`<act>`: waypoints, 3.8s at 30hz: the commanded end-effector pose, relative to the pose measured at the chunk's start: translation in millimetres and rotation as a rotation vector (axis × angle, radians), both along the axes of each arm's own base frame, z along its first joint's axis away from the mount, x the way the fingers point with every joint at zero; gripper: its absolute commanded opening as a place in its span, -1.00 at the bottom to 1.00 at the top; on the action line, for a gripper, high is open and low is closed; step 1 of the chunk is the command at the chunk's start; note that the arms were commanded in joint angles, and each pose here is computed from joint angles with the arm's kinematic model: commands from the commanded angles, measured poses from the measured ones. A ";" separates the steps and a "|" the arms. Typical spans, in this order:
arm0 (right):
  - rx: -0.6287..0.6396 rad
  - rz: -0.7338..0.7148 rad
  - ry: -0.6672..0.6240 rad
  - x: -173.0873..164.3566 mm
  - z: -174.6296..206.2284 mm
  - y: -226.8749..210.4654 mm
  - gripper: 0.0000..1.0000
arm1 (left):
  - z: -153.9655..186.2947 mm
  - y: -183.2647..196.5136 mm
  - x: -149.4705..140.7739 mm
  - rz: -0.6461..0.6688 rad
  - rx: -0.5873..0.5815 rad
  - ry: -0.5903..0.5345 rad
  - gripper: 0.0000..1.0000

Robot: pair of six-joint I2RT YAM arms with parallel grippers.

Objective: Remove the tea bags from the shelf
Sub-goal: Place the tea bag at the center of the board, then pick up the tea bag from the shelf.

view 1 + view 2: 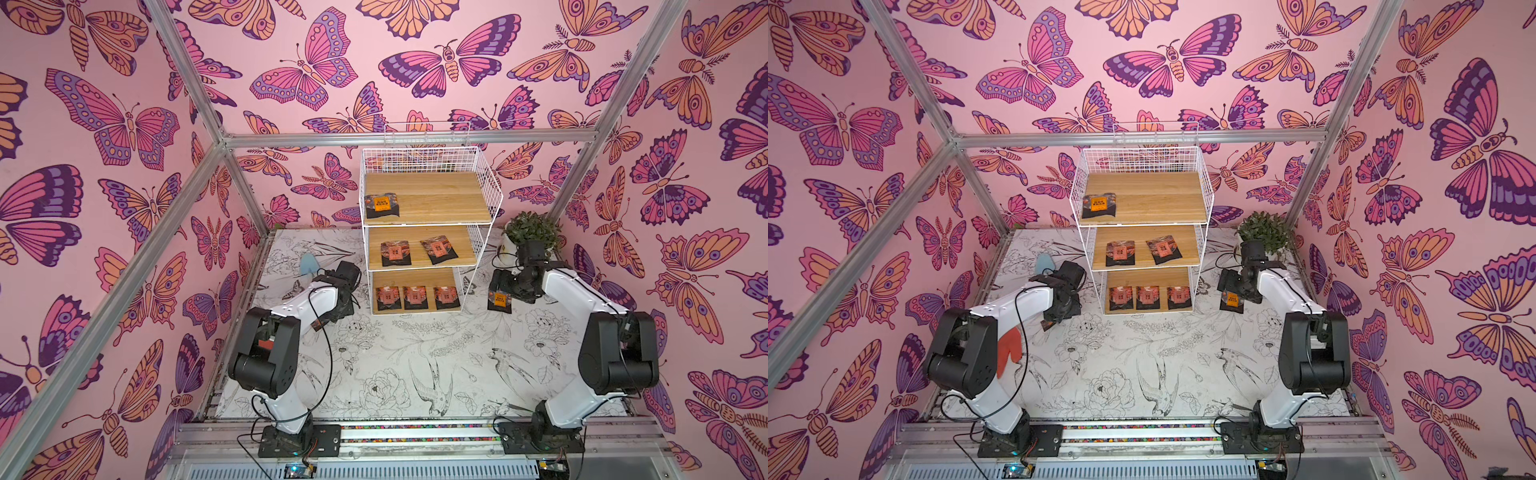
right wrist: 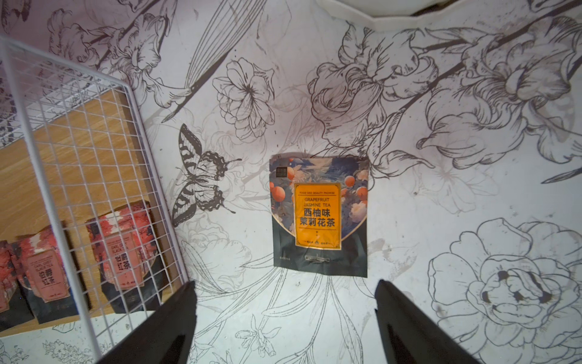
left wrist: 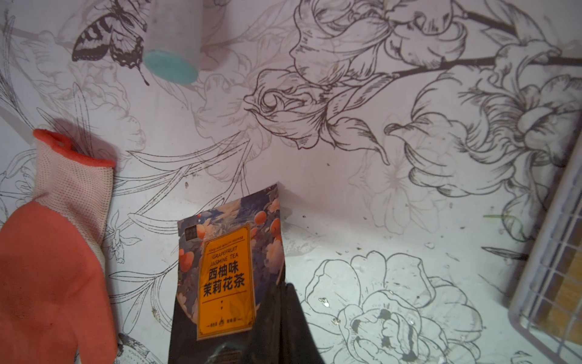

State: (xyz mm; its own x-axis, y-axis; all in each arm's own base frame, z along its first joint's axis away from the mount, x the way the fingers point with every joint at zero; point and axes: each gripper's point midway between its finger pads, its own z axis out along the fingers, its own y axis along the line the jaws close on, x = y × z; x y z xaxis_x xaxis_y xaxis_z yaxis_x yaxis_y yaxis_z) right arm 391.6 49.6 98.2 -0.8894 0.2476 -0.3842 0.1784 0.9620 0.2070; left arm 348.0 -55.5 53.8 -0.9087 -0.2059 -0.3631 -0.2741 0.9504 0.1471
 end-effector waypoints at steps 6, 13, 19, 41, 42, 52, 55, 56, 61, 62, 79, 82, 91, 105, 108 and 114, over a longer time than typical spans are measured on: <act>-0.025 0.001 -0.012 2.8 13.3 -5.4 0.83 | 7.9 -6.5 6.3 -0.001 -0.035 -0.022 -0.35; -0.037 -0.003 -0.032 3.4 24.4 -7.9 0.83 | 23.1 -10.6 10.2 0.001 -0.067 -0.063 -0.12; -0.059 -0.003 -0.056 -1.7 43.3 -11.9 0.83 | 49.4 -13.2 7.3 0.010 -0.114 -0.127 -0.08; -0.246 0.066 -0.161 -75.9 92.3 12.6 0.83 | 121.7 -25.5 -18.5 -0.047 -0.276 -0.299 0.08; -0.249 0.049 -0.187 -83.8 97.4 11.6 0.83 | 122.4 -25.1 -19.7 -0.047 -0.276 -0.302 0.09; -0.244 0.096 -0.337 -133.2 151.2 17.3 0.80 | 126.2 -19.5 -26.9 -0.040 -0.277 -0.337 0.10; -0.173 0.220 -0.443 -143.9 185.3 62.0 0.76 | 128.2 -20.5 -24.8 -0.039 -0.287 -0.348 0.11; -0.144 0.266 -0.493 -147.4 199.2 80.2 0.76 | 128.6 -21.1 -24.6 -0.039 -0.290 -0.350 0.11; -0.101 0.483 -0.649 -163.5 258.4 163.4 0.76 | 127.4 -23.1 -26.8 -0.032 -0.315 -0.359 0.11; -0.097 0.538 -0.671 -167.6 267.2 182.0 0.77 | 127.0 -22.8 -27.0 -0.033 -0.315 -0.360 0.10; -0.125 0.703 -0.870 -135.6 357.5 307.7 0.86 | 126.9 -27.3 -24.1 -0.064 -0.333 -0.384 0.15; -0.160 0.702 -0.896 -121.3 368.6 317.1 0.88 | 126.0 -30.5 -23.0 -0.071 -0.348 -0.385 0.15; -0.086 0.633 -0.856 -72.8 371.8 315.1 0.91 | 128.9 -23.8 -21.8 -0.058 -0.334 -0.402 0.16; 0.020 0.709 -0.783 -52.3 346.1 332.9 0.94 | 128.3 -19.8 -16.9 -0.053 -0.325 -0.400 0.15; 0.031 0.717 -0.771 -49.5 340.6 337.8 0.94 | 128.9 -20.0 -16.5 -0.052 -0.327 -0.402 0.15; 0.067 0.702 -0.762 -43.5 334.5 346.1 0.94 | 127.6 -19.7 -15.8 -0.050 -0.323 -0.398 0.15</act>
